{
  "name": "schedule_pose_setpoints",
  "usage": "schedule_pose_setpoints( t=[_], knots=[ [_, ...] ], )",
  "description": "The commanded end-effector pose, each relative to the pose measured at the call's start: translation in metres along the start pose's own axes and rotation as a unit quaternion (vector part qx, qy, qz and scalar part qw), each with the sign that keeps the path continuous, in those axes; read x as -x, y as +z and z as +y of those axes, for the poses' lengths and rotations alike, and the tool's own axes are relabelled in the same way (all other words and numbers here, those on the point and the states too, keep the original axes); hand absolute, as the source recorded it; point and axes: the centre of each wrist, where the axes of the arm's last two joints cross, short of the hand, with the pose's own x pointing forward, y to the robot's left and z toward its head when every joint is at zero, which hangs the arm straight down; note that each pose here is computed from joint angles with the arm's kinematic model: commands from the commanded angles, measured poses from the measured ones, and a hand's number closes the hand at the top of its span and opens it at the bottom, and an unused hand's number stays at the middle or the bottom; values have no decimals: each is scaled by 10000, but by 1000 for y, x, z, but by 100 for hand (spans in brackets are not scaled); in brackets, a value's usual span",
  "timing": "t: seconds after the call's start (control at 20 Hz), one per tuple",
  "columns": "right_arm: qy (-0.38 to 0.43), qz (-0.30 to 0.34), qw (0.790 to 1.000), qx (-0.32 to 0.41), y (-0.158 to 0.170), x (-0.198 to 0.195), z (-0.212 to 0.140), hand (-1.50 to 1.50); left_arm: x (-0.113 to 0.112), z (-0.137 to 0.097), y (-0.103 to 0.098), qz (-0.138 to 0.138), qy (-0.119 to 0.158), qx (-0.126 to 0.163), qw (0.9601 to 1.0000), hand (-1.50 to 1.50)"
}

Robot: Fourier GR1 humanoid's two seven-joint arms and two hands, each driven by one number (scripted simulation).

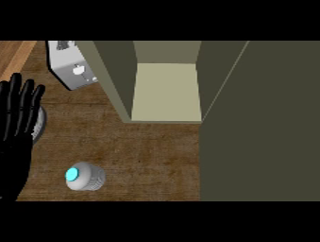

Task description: Pick up the bottled water, place it into the cabinet and close the cabinet

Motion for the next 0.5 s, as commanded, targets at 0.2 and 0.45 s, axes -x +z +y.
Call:
schedule_pose_setpoints(
  t=[0.2, 0.45],
  knots=[
    [241, 38, 9996, 131, 27, -24, -7, -150, -42, 27, 56, 86, 15, 174, 9998, -150],
    [-452, 316, 9957, -740, 36, -39, 12, -150, -37, 30, 86, 1038, 1158, 77, 9878, -150]
  ],
)
